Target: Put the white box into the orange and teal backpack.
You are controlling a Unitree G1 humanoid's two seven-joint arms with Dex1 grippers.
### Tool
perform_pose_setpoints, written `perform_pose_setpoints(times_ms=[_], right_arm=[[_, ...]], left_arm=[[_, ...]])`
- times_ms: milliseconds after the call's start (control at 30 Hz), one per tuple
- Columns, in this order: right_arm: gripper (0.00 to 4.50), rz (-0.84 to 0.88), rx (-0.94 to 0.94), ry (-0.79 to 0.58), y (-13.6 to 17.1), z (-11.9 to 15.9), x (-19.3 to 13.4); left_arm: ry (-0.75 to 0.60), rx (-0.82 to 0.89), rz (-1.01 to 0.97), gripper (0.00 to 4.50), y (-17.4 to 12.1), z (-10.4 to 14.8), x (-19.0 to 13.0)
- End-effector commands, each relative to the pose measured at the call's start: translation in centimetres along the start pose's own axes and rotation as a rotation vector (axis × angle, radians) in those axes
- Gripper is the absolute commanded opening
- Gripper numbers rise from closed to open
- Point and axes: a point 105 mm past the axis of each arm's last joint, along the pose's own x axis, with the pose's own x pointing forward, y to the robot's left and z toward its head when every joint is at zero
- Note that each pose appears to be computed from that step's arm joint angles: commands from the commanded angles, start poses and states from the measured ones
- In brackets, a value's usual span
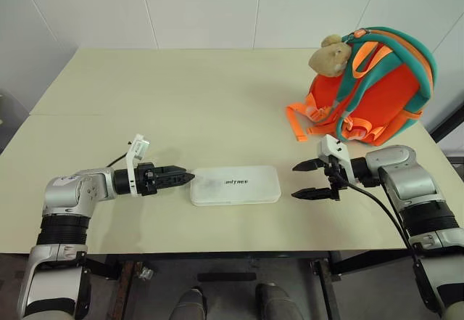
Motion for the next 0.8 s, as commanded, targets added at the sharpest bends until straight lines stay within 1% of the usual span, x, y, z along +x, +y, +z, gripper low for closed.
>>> perform_pose_setpoints(times_ms=[33, 200, 433, 533, 667, 800], right_arm=[[4.48, 0.019, -0.014, 0.002, 0.0, 0.8, 0.0], [4.48, 0.044, -0.005, -0.012, 0.3, 0.9, 1.1], [4.48, 0.059, -0.031, -0.047, 0.3, 1.3, 2.4], [4.48, 0.067, -0.032, -0.063, 0.3, 1.4, 3.0], [4.48, 0.071, -0.053, -0.078, 0.6, 1.6, 3.7], [4.48, 0.073, -0.063, -0.073, 0.8, 1.4, 3.8]], left_arm=[[0.033, -0.061, 0.035, 4.50, 0.1, -0.4, 0.4], [0.040, -0.146, 0.043, 4.50, 0.5, -1.2, 1.4], [0.014, -0.255, 0.004, 4.50, 0.7, -1.3, 2.6], [0.042, -0.317, -0.009, 4.50, 0.6, -1.7, 2.9], [0.033, -0.371, -0.031, 4.50, 0.8, -1.4, 3.3], [0.026, -0.390, -0.056, 4.50, 0.8, -1.2, 4.0]])
